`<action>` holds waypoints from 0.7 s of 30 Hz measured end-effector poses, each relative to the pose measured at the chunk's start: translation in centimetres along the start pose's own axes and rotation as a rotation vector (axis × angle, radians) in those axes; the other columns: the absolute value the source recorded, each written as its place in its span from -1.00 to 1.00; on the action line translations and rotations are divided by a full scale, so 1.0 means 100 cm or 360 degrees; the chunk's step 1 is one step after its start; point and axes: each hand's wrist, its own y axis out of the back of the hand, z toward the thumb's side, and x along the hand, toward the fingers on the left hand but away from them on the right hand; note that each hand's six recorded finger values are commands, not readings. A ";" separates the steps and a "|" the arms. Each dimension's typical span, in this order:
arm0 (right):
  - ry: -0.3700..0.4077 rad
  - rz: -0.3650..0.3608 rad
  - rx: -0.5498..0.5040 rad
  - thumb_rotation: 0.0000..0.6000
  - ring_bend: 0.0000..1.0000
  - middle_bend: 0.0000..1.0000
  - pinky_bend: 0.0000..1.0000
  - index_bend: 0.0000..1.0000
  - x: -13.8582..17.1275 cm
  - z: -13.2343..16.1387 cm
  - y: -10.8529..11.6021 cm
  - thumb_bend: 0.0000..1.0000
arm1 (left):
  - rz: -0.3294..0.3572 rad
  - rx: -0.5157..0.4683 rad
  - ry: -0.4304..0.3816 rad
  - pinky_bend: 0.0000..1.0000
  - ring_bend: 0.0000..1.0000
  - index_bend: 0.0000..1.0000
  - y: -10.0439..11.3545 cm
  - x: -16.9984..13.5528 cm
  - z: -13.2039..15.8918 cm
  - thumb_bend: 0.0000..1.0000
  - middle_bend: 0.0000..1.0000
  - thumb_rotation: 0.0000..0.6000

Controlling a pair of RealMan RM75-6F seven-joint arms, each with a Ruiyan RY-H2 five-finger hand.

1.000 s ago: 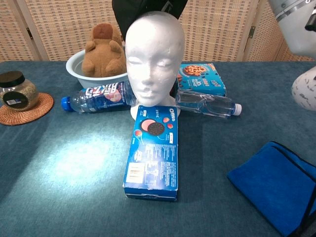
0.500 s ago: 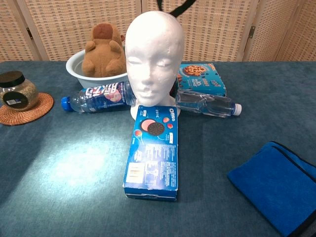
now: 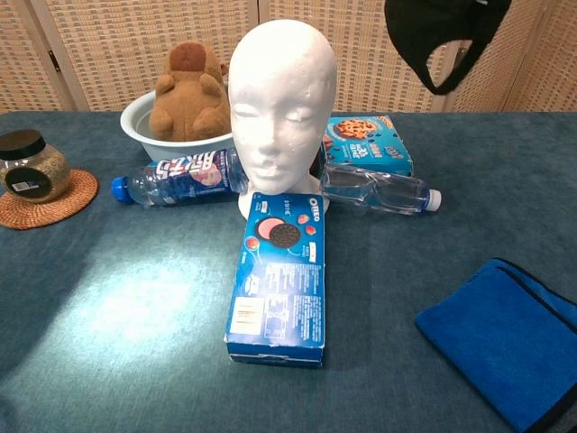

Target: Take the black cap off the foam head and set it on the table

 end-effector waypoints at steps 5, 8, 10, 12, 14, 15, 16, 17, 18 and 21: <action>-0.0044 0.0117 0.0028 1.00 -0.48 -0.04 -0.73 0.70 0.022 -0.012 -0.015 -0.08 | -0.0011 0.0003 -0.0005 -1.00 -0.99 -0.97 -0.002 0.002 0.001 -0.60 -1.00 1.00; -0.0061 0.0190 0.0026 1.00 -0.48 -0.04 -0.76 0.70 0.033 -0.014 -0.028 -0.07 | -0.0022 0.0002 -0.0010 -1.00 -0.99 -0.97 -0.004 0.003 0.002 -0.60 -1.00 1.00; -0.0071 0.0225 0.0024 1.00 -0.48 -0.04 -0.76 0.70 0.037 -0.014 -0.036 -0.07 | -0.0025 0.0003 -0.0009 -1.00 -0.99 -0.97 -0.005 0.003 0.002 -0.60 -1.00 1.00; -0.0081 0.0263 0.0019 1.00 -0.48 -0.04 -0.77 0.70 0.043 -0.014 -0.044 -0.07 | -0.0027 0.0002 -0.0004 -1.00 -0.99 -0.97 -0.006 0.004 0.001 -0.60 -1.00 1.00; -0.0086 0.0305 0.0017 1.00 -0.48 -0.04 -0.77 0.70 0.049 -0.011 -0.054 -0.07 | -0.0028 0.0002 0.0000 -1.00 -0.99 -0.97 -0.006 0.004 0.000 -0.60 -1.00 1.00; -0.0087 0.0322 0.0014 1.00 -0.48 -0.04 -0.78 0.70 0.051 -0.010 -0.058 -0.07 | -0.0029 0.0002 0.0003 -1.00 -0.99 -0.97 -0.006 0.004 0.000 -0.60 -1.00 1.00; -0.0091 0.0343 0.0006 1.00 -0.48 -0.04 -0.79 0.70 0.055 -0.006 -0.063 -0.08 | -0.0030 0.0002 0.0005 -1.00 -0.99 -0.97 -0.007 0.004 -0.001 -0.60 -1.00 1.00; -0.0096 0.0357 -0.0004 1.00 -0.48 -0.04 -0.80 0.70 0.058 -0.004 -0.068 -0.08 | -0.0033 0.0002 0.0008 -1.00 -0.99 -0.97 -0.007 0.004 -0.001 -0.60 -1.00 1.00; -0.0101 0.0369 -0.0014 1.00 -0.48 -0.04 -0.81 0.70 0.061 -0.001 -0.071 -0.08 | -0.0035 0.0001 0.0009 -1.00 -0.99 -0.97 -0.008 0.004 -0.001 -0.60 -1.00 1.00; -0.0115 0.0399 -0.0046 1.00 -0.48 -0.04 -0.82 0.70 0.070 0.009 -0.082 -0.07 | -0.0039 0.0000 0.0013 -1.00 -0.99 -0.97 -0.008 0.004 -0.002 -0.60 -1.00 1.00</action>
